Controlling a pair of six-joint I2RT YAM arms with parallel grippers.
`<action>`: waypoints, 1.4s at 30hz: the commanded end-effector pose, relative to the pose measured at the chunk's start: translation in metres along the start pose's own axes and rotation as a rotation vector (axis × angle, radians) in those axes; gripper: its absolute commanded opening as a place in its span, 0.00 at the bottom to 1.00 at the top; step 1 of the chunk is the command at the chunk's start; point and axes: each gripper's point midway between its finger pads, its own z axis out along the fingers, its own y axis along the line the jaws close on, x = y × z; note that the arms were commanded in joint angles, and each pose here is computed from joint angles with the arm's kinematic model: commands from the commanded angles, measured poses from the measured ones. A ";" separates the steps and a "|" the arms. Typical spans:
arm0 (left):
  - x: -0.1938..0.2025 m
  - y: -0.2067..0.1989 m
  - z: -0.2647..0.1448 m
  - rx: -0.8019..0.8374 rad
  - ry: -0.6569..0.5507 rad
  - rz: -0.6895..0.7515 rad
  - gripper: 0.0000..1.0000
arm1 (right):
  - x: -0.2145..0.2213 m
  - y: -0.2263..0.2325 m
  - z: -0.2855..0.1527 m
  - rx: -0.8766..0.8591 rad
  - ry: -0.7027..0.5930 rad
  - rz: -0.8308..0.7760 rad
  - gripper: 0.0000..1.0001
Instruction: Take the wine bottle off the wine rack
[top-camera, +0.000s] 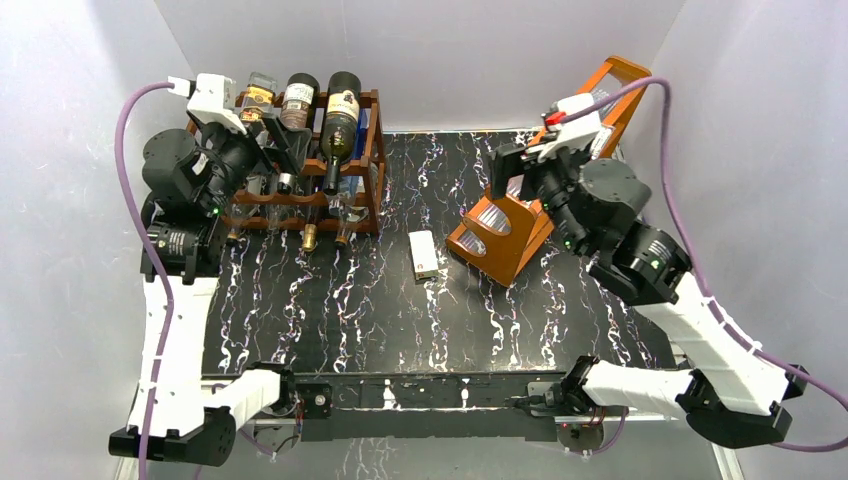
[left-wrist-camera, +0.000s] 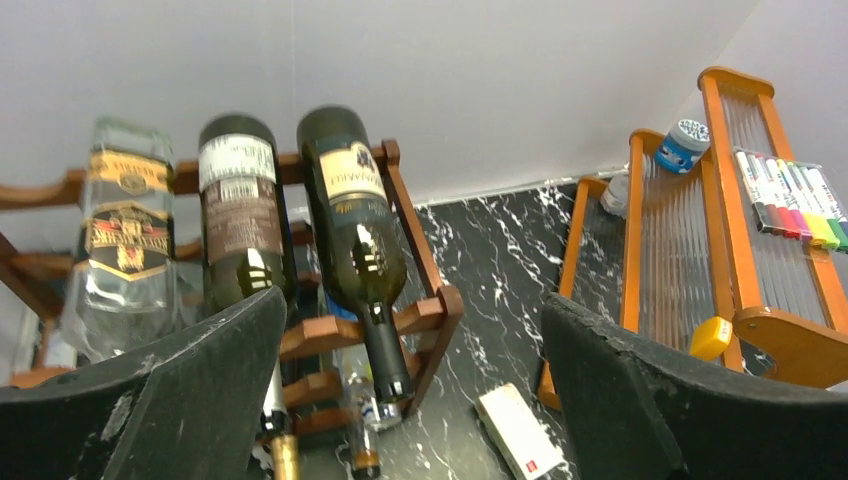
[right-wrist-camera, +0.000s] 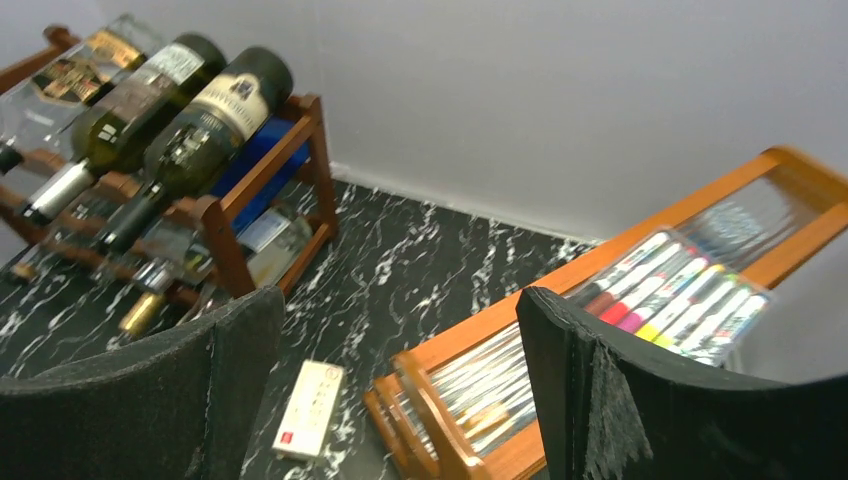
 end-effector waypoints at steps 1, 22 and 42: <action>0.021 0.000 0.000 0.020 0.055 -0.109 0.98 | 0.012 0.021 0.004 -0.029 0.036 0.063 0.98; 0.096 0.026 -0.002 -0.070 0.295 -0.285 0.98 | 0.083 0.110 0.002 -0.310 0.221 0.055 0.98; 0.085 0.025 0.065 -0.003 0.406 -0.324 0.98 | 0.108 0.120 -0.002 -0.342 0.284 0.069 0.98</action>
